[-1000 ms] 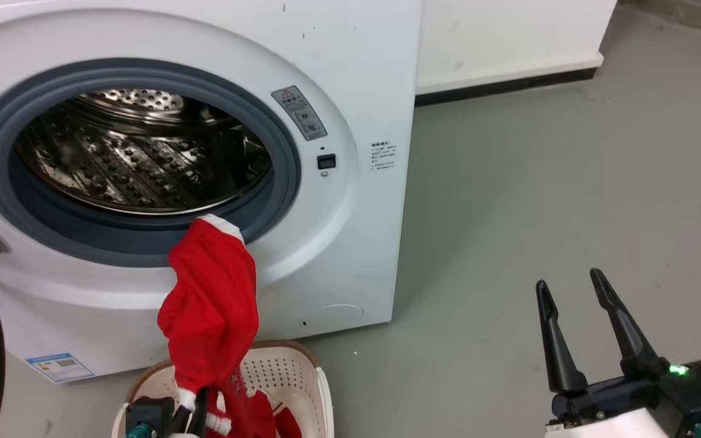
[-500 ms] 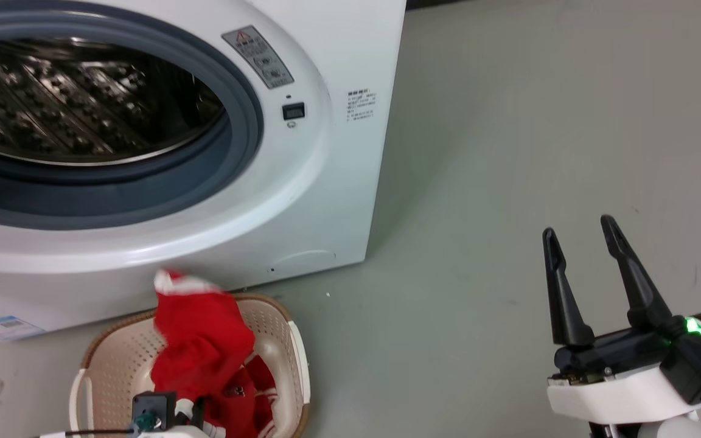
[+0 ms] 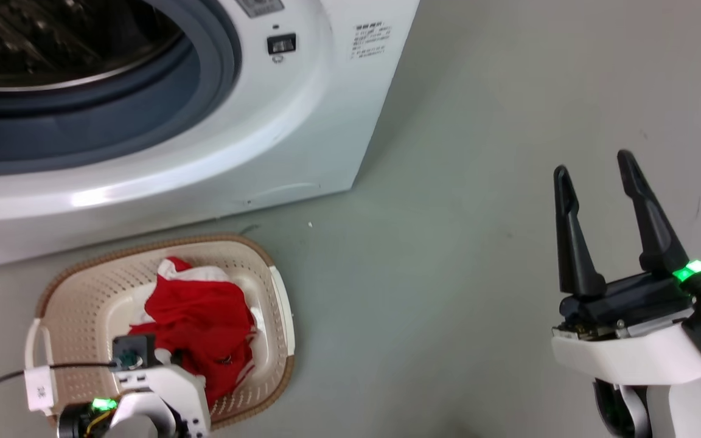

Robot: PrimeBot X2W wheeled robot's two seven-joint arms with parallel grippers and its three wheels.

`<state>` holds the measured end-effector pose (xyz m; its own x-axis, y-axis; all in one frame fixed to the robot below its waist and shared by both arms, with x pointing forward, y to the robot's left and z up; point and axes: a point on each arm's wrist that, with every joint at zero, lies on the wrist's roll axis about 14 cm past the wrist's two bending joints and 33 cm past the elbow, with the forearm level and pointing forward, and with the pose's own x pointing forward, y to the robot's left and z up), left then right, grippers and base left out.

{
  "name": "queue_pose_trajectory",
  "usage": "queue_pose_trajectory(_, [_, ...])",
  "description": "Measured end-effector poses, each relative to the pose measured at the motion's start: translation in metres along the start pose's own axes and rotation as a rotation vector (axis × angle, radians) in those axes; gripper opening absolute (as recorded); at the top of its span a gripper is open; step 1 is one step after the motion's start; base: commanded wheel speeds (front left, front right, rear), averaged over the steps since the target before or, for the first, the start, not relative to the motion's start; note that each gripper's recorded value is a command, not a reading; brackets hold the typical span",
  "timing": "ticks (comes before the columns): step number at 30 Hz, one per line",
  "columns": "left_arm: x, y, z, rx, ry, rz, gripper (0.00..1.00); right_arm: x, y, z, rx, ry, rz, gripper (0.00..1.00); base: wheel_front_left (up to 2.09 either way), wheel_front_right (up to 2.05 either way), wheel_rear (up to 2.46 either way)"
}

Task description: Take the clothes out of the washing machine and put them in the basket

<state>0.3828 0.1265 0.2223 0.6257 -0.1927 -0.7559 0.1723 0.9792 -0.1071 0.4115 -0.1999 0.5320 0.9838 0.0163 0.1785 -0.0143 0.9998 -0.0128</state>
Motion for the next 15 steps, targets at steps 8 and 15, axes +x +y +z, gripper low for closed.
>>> queue_pose_trajectory(8, [0.040, 0.017, -0.011, -0.023, 0.077, 0.059, 0.00, 0.022, -0.002, -0.036, 0.004, 0.063, 0.005, 1.00, 0.00, 0.00, 0.00])
queue_pose_trajectory(15, [0.061, 0.028, -0.027, 0.002, 0.136, 0.086, 0.58, 0.031, -0.002, -0.066, 0.007, 0.118, 0.008, 1.00, 0.00, 0.00, 0.00])
